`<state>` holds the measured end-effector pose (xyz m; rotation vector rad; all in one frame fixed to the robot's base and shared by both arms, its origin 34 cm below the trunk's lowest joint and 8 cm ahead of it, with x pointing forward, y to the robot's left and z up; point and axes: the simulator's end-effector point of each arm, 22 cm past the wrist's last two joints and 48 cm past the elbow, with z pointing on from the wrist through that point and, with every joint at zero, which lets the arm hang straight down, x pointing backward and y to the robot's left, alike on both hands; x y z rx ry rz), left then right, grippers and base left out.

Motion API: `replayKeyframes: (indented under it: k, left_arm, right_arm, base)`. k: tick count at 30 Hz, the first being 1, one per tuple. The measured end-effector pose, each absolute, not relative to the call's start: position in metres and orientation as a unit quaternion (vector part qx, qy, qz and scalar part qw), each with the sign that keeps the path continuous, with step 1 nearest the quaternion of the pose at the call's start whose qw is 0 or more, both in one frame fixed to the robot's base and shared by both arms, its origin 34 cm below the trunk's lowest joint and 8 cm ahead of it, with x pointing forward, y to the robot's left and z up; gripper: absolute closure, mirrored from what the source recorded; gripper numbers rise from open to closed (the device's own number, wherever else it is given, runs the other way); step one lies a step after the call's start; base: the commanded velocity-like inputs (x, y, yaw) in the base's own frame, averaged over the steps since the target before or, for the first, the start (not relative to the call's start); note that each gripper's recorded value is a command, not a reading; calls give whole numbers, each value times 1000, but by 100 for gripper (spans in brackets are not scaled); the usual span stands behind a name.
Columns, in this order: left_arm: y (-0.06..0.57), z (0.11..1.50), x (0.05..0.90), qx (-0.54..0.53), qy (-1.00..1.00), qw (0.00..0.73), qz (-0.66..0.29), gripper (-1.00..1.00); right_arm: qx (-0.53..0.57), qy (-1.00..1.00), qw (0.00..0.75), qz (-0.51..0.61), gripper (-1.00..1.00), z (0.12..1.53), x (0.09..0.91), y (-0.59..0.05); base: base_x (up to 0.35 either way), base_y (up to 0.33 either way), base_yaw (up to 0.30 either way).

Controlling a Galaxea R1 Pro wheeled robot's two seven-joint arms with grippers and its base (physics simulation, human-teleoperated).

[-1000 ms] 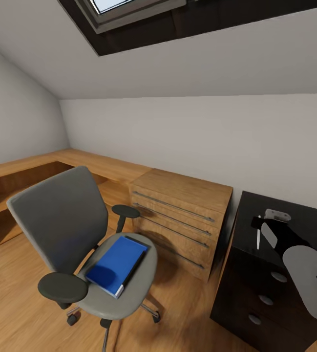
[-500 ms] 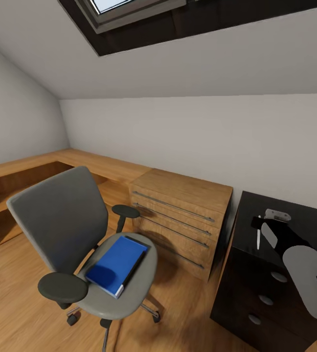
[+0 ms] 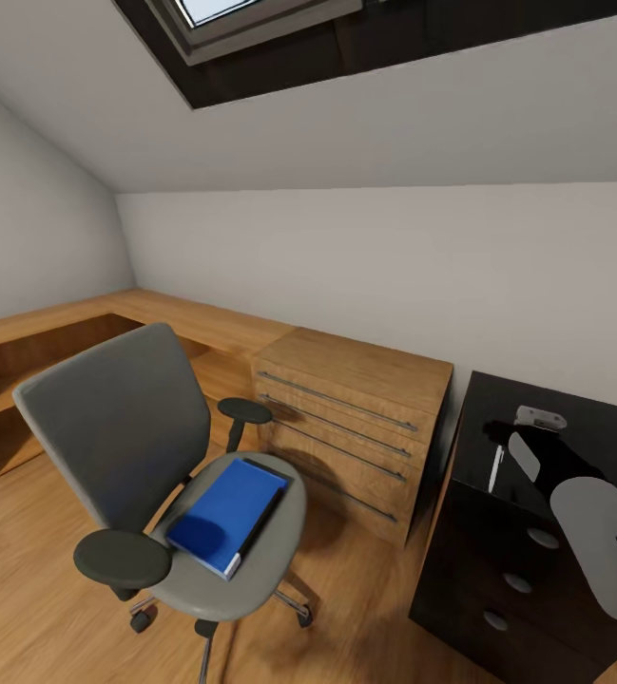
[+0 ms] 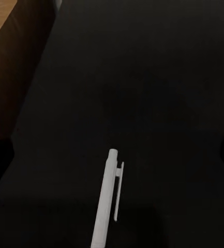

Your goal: In the bedroom, organize the workspace by keeping the computer under the desk, ensuring the monitor is on the desk, placing the keyboard on the desk next to the monitor, placing the mouse on the desk next to the keyboard, moving the folder from the swivel chair onto the desk next to the mouse, stacking the notebook on top of the folder with the pen on top of the notebook, and positioning the swivel chair next to the desk.

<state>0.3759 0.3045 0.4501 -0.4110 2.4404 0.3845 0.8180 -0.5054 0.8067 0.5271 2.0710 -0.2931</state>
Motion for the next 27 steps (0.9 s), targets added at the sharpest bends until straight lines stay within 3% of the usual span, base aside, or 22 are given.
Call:
replayKeyframes:
  k: [27]
  left_arm:
    - [309, 450, 375, -158, 925, 312, 149, -100]
  right_arm:
    - [194, 836, 501, -112, -100, 875, 822, -498]
  base:
    - [0, 0, 0]
